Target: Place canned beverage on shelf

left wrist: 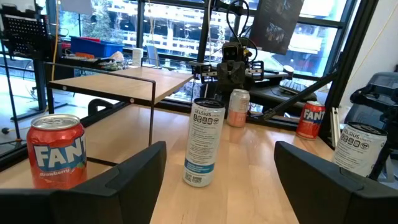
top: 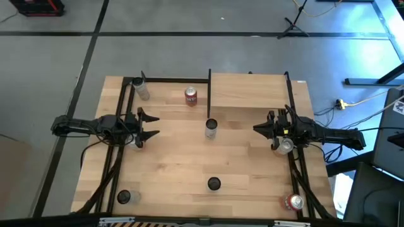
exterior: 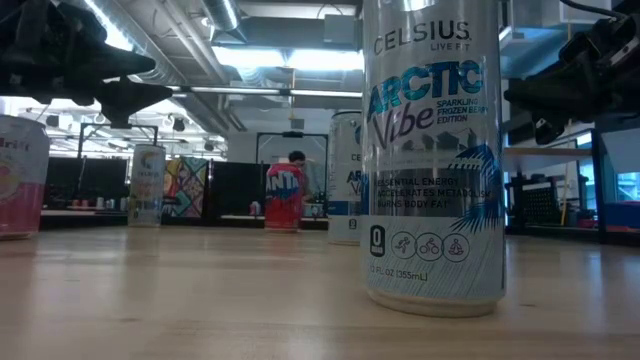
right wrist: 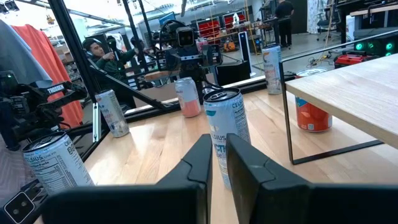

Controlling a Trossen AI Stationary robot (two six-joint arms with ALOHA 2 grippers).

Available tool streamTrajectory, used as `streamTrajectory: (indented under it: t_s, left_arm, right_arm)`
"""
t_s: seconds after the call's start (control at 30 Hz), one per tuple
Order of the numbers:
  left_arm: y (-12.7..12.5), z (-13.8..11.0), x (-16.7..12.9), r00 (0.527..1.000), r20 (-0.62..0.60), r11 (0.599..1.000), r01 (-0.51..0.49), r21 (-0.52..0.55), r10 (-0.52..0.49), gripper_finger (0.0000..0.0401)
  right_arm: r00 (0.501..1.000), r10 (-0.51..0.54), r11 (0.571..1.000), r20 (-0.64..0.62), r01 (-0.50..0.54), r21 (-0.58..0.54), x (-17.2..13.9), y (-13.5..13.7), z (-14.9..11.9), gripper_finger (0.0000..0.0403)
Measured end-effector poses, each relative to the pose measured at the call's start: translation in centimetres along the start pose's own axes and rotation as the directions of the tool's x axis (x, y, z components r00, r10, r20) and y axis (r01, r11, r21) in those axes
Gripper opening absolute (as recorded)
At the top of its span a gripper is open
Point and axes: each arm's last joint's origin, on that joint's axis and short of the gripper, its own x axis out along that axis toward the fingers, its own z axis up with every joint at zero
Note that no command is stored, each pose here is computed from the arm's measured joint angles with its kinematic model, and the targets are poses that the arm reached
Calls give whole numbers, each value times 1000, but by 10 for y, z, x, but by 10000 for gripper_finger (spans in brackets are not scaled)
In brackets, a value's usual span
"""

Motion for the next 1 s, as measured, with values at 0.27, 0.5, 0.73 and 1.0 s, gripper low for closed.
streamTrajectory:
  t_s: [0.27,0.5,0.73,1.0]
  left_arm:
    - [2,1,0,996,22,996,-88,-3,88,292]
    - [5,3,-1,980,51,981,-190,-30,191,292]
    - [4,14,-1,972,156,980,-160,-121,178,292]
    - [2,32,-6,933,331,969,-61,-238,140,292]
  right_arm:
    - [994,39,982,98,-56,180,-1,3,10,37]
    - [946,-69,928,316,-55,367,-5,3,28,37]
    - [916,-251,896,313,97,433,-2,0,40,37]
    - [938,-306,902,164,230,366,26,4,59,37]
